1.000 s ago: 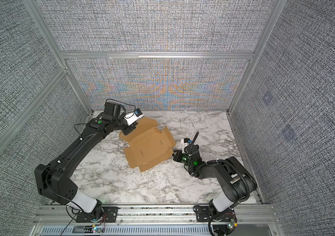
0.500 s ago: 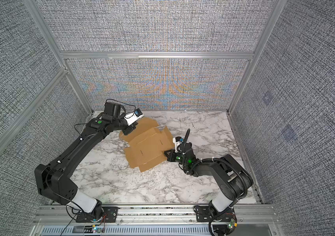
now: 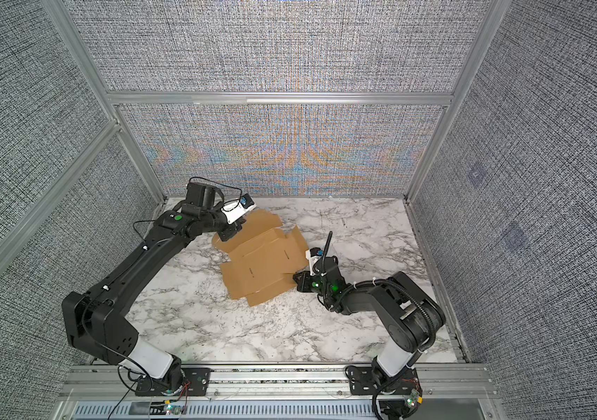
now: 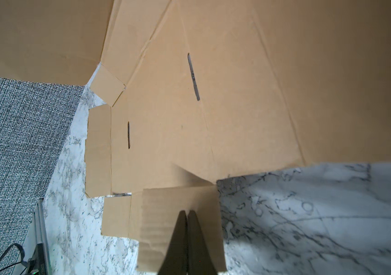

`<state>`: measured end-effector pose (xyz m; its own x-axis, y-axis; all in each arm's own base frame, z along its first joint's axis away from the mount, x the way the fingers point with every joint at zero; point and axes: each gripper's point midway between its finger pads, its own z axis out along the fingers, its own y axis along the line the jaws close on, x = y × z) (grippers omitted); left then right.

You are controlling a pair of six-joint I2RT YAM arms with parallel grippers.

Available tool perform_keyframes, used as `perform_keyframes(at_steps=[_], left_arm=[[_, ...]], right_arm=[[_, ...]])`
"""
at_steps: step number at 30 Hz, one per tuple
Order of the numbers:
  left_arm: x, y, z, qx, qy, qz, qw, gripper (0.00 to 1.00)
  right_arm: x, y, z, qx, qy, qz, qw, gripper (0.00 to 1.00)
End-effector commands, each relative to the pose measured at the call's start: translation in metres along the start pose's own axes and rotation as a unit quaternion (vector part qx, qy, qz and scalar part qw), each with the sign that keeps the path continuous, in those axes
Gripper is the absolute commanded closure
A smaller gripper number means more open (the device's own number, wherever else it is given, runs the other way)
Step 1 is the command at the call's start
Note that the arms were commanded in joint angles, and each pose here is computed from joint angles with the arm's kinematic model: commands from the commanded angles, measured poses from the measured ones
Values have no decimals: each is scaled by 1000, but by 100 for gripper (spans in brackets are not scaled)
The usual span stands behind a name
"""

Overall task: Assemble paper box
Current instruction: First fold the bottom flaps of a flat cardboard box at the center of the table.

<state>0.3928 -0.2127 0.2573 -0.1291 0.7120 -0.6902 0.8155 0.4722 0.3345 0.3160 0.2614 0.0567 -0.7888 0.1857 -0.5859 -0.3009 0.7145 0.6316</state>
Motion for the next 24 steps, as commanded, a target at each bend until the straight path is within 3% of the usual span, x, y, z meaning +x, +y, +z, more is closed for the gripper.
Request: perform_keyframes(at_steps=[1, 10, 17, 24], left_arm=[[-5, 1, 0, 0, -13, -1, 1000, 100], [-5, 3, 2, -3, -13, -20, 1000, 100], [-6, 5, 5, -4, -14, -39, 999, 100], [-3, 16, 8, -6, -20, -92, 996, 100]], right_arm=[[-2, -2, -4, 13, -1, -10, 1000, 100], [-19, -3, -47, 62, -25, -48, 997, 73], [-6, -12, -79, 60, -75, 14, 995, 58], [1, -2, -51, 8, -94, 84, 992, 55]])
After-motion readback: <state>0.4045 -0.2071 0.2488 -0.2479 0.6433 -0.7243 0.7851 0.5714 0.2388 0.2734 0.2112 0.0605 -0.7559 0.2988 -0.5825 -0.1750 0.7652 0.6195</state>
